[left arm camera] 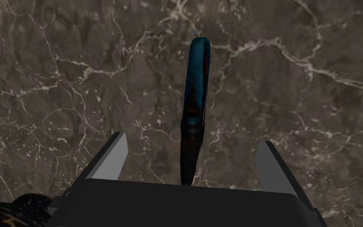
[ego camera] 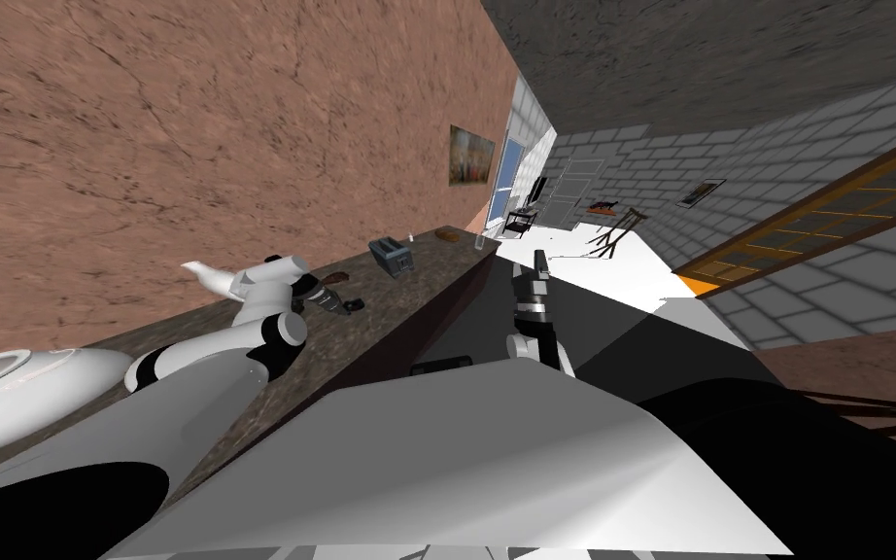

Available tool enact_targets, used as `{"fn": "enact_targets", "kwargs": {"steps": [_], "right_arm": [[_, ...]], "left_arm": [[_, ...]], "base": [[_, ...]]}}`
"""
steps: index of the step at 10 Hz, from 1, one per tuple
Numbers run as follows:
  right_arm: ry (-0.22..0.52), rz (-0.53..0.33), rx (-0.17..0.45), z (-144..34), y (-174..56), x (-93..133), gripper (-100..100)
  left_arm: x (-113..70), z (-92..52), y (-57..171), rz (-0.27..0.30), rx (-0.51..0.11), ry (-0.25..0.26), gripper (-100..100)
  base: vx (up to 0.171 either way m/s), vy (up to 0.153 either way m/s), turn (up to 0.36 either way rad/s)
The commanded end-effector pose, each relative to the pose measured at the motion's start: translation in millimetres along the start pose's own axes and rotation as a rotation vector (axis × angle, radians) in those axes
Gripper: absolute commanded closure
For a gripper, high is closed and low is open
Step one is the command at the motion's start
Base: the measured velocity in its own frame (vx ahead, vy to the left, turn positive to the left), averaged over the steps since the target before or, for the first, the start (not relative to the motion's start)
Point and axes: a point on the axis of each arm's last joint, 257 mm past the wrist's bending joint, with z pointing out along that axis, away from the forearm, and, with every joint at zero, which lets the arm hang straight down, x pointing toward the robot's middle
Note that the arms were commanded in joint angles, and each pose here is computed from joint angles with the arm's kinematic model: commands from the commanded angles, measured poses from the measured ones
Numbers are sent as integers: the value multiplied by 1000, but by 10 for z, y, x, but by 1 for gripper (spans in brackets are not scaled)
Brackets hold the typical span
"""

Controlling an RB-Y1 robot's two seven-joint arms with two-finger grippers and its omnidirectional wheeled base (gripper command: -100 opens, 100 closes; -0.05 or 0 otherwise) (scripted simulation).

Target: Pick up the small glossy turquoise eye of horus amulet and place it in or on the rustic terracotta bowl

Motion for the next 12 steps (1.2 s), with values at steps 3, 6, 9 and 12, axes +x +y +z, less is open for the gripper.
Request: {"fn": "enact_targets", "kwargs": {"steps": [3, 6, 9, 12], "right_arm": [[0, 0, 0, 0, 0, 0, 0], [0, 0, 0, 0, 0, 0, 0], [0, 0, 0, 0, 0, 0, 0], [0, 0, 0, 0, 0, 0, 0]], "left_arm": [[7, -18, 63, 1, -27, -1, 0], [10, 113, 102, 3, -27, 0, -100], [10, 122, 104, 3, -27, 0, 100], [9, 122, 103, 3, -26, 0, 0]], "base": [[12, 19, -25], [11, 5, 7], [0, 0, 0], [0, 0, 0]]}}
